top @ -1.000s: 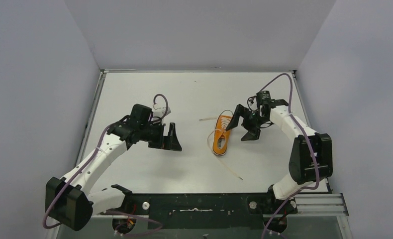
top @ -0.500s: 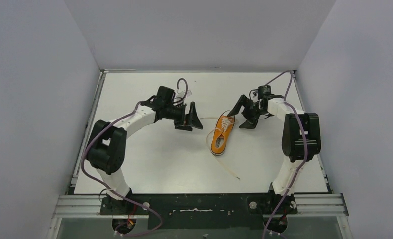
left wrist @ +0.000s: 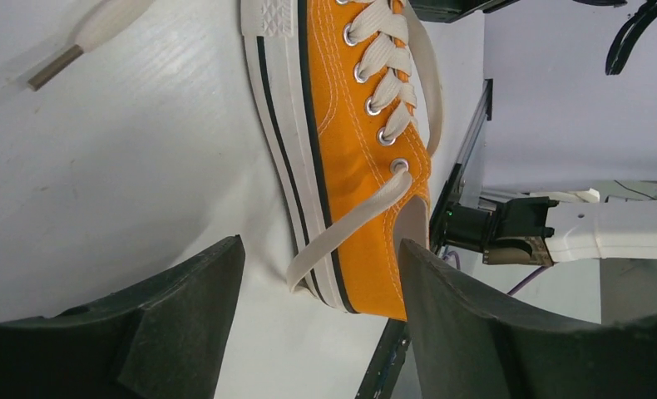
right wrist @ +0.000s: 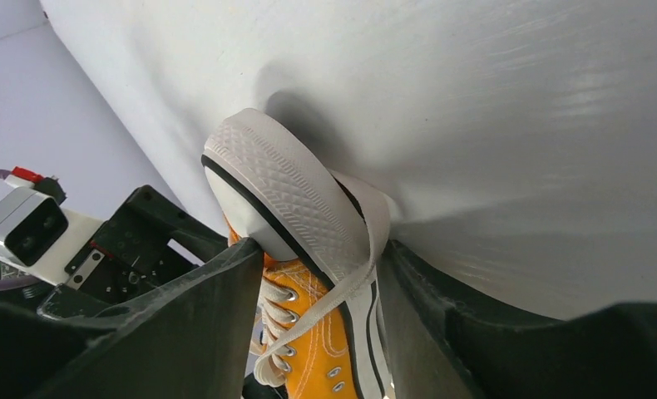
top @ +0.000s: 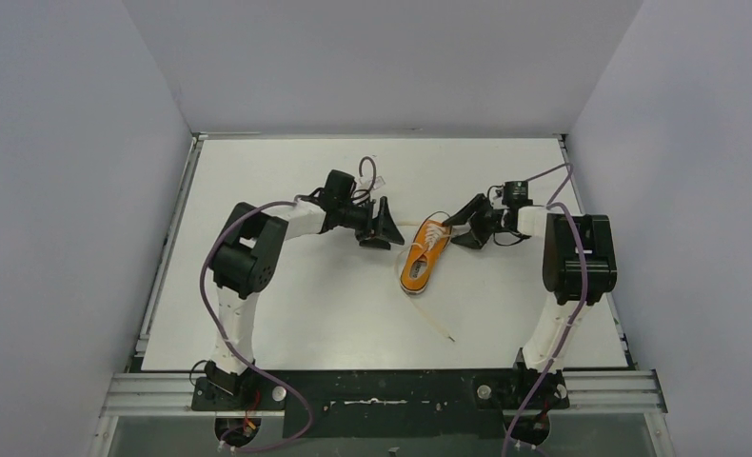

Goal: Tie the shoes

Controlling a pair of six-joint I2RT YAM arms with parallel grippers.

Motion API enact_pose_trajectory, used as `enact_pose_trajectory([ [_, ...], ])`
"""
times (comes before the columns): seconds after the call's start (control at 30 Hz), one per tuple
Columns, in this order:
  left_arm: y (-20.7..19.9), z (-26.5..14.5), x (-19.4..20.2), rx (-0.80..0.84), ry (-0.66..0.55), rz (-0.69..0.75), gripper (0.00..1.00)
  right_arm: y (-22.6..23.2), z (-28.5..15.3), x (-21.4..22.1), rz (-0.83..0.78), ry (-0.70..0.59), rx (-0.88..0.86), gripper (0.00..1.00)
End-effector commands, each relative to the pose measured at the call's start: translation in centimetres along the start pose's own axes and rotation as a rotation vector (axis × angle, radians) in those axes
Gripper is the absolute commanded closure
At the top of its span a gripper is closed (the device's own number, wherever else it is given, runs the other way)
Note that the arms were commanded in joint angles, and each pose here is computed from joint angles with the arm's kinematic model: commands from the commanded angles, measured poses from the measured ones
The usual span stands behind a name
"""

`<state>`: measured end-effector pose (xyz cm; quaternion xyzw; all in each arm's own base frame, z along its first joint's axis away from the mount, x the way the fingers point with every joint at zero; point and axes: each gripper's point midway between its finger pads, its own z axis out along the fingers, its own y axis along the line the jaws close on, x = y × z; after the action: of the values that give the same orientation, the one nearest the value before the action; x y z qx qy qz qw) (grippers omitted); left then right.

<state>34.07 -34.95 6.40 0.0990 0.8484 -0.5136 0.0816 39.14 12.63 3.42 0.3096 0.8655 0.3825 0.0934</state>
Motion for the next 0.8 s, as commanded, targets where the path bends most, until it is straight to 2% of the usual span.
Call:
enact_pose_trajectory([
  [0.0, -2.4, 1.0, -1.0, 0.08, 0.008, 0.088, 0.37, 1.9, -0.6, -1.4, -0.01, -0.082, -0.092, 0.5],
  [0.1, -2.3, 1.8, 0.0, 0.084, 0.033, 0.074, 0.41, 1.9, -1.0, -1.2, -0.016, -0.094, -0.099, 0.55],
  [0.17, -2.4, 2.3, 0.6, 0.094, 0.05, 0.068, 0.47, 1.8, -1.4, -1.1, -0.034, -0.095, -0.093, 0.5],
  [0.3, -2.8, 2.7, 1.5, 0.107, 0.067, 0.063, 0.65, 1.6, -2.1, -0.8, -0.075, -0.091, -0.069, 0.45],
  [0.47, -3.7, 2.0, 1.6, 0.115, 0.06, 0.073, 0.9, 1.7, -2.6, -0.7, -0.065, -0.106, -0.065, 0.49],
  [0.5, -3.9, 1.8, 1.7, 0.112, 0.062, 0.078, 0.94, 1.8, -2.7, -0.7, -0.062, -0.109, -0.071, 0.52],
  [0.57, -4.3, 1.3, 1.6, 0.096, 0.057, 0.101, 0.97, 1.8, -2.8, -0.7, -0.059, -0.115, -0.071, 0.64],
  [0.63, -4.6, 0.7, 1.8, 0.075, 0.058, 0.116, 1.0, 1.8, -3.1, -0.6, -0.059, -0.123, -0.066, 0.71],
  [0.77, -5.5, -0.1, 1.9, 0.064, 0.054, 0.128, 1.0, 2.2, -3.3, -0.6, -0.061, -0.124, -0.077, 0.83],
])
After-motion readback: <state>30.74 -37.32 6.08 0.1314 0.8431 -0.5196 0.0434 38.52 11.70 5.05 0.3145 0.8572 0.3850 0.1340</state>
